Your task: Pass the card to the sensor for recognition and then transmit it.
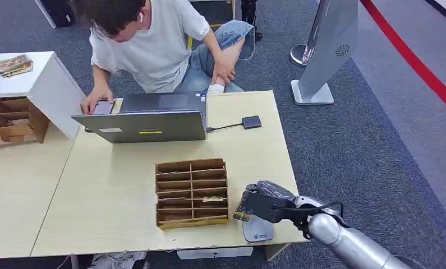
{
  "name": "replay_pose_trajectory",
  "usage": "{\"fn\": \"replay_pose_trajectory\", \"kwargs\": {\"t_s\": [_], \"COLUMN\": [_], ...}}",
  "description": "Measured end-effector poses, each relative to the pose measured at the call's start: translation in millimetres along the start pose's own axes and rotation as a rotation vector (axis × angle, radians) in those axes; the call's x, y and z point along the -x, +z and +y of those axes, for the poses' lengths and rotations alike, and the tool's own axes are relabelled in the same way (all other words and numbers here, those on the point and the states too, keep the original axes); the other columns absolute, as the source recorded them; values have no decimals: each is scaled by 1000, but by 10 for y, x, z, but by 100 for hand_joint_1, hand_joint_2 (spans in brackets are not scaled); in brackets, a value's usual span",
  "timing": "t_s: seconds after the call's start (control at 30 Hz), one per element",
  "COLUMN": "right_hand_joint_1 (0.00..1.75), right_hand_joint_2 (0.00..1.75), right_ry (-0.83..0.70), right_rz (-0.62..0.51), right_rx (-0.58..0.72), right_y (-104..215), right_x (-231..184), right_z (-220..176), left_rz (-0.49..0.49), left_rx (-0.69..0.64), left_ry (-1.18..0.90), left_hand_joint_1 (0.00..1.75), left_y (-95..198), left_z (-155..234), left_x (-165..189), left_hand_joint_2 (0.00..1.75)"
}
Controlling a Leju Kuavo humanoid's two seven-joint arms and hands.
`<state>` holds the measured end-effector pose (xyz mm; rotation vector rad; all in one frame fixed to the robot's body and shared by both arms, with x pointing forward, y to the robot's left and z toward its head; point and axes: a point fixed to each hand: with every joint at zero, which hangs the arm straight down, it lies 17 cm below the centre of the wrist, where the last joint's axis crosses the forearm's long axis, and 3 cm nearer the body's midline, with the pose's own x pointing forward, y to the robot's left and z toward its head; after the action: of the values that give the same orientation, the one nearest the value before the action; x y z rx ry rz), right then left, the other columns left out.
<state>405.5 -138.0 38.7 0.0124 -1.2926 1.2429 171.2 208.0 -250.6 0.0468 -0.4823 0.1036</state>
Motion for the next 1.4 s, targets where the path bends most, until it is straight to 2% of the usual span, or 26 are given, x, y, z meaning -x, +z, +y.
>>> {"fn": "replay_pose_trajectory", "kwargs": {"t_s": [0.43,0.9,1.4], "right_hand_joint_1": [175,175,175], "right_hand_joint_2": [175,175,175], "right_ry": [76,233,304], "right_rz": [37,115,139], "right_rx": [12,54,67], "right_y": [-12,-31,-58], "right_x": [91,242,268], "right_z": [-10,-77,-92], "left_rz": [1,1,1], "left_rx": [5,10,13], "left_ry": [1,2,3], "left_hand_joint_1": [0,0,0], "left_y": [1,2,4], "left_z": [-11,-19,-24], "left_x": [-2,-1,1], "left_hand_joint_2": [0,0,0]}}
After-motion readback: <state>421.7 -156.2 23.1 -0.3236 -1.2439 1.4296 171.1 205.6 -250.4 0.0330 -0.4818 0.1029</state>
